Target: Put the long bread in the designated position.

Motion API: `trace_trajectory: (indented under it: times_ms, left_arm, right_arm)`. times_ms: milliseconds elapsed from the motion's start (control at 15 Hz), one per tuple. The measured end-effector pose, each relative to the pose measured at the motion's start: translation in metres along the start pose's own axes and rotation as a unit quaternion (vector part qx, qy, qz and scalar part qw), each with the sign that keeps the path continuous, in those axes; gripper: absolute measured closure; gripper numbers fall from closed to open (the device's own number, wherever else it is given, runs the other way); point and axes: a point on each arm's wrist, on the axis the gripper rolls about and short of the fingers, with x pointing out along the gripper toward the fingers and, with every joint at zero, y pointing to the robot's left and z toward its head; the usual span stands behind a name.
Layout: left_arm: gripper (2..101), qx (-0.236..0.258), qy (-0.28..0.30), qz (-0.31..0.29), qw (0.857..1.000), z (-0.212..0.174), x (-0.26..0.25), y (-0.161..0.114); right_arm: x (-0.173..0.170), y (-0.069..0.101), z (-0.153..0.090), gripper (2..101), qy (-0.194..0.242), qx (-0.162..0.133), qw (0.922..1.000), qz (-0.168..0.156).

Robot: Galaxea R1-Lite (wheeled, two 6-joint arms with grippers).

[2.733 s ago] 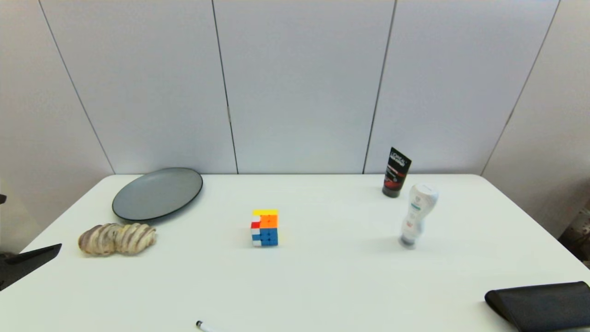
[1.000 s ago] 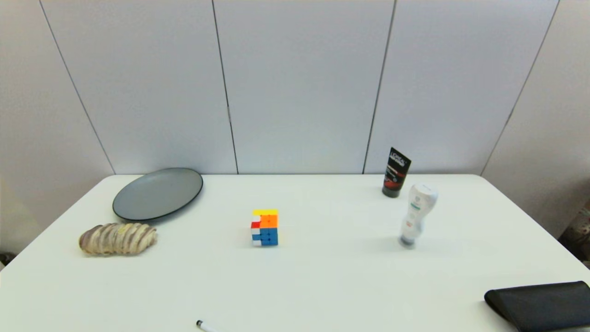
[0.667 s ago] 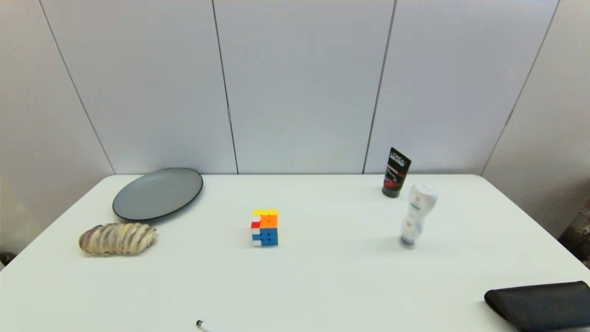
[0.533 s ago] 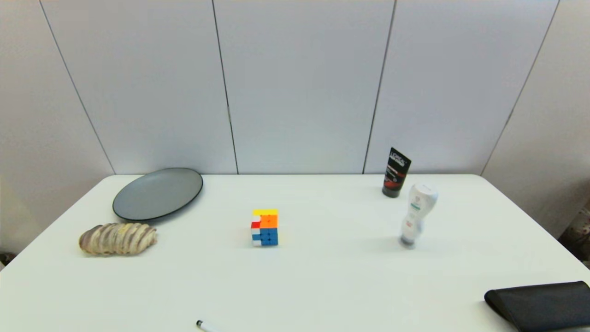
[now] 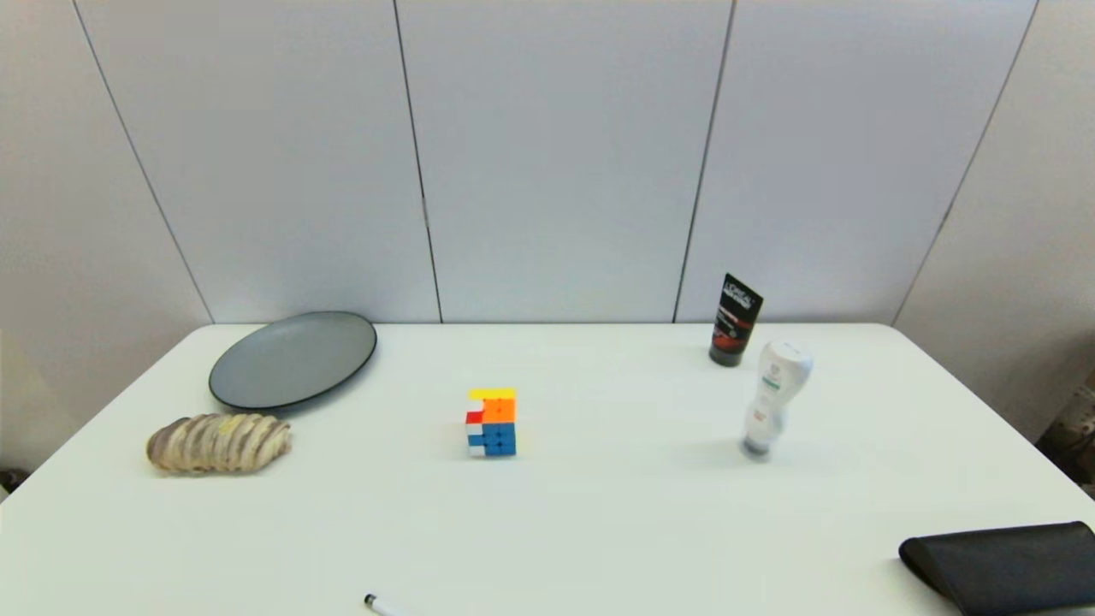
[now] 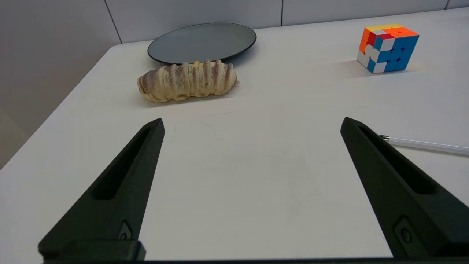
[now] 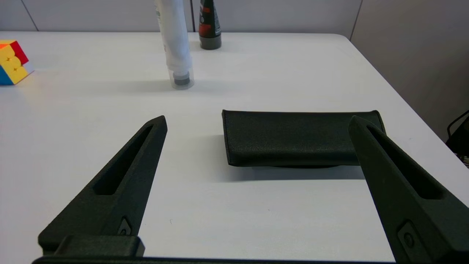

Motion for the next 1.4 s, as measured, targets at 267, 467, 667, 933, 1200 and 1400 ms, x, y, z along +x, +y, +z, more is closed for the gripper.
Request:
trace_trajectory:
  times_ms: [267,467,667,933,1200,1400]
  left_arm:
    - [5.4,0.000,0.000,0.000,1.000,0.0000,0.0000,0.0000]
    - [5.4,0.000,0.000,0.000,1.000,0.0000,0.0000,0.0000]
    - [5.4,0.000,0.000,0.000,1.000,0.0000,0.0000,0.0000]
    - [5.4,0.000,0.000,0.000,1.000,0.0000,0.0000,0.0000]
    - [5.4,0.000,0.000,0.000,1.000,0.0000,0.0000,0.0000]
    - [5.4,0.000,0.000,0.000,1.000,0.0000,0.0000,0.0000]
  right_arm:
    - [0.0000,0.0000,0.0000,4.3,0.000,0.000,1.0000,0.000]
    - [0.0000,0.0000,0.0000,4.3,0.000,0.000,1.0000,0.000]
    - [0.0000,0.0000,0.0000,4.3,0.000,0.000,1.0000,0.000]
    - [0.0000,0.0000,0.0000,4.3,0.000,0.002,1.0000,-0.001]
    - [0.0000,0.0000,0.0000,4.3,0.000,0.002,1.0000,-0.001]
    - [0.0000,0.0000,0.0000,4.3,0.000,0.002,1.0000,-0.001]
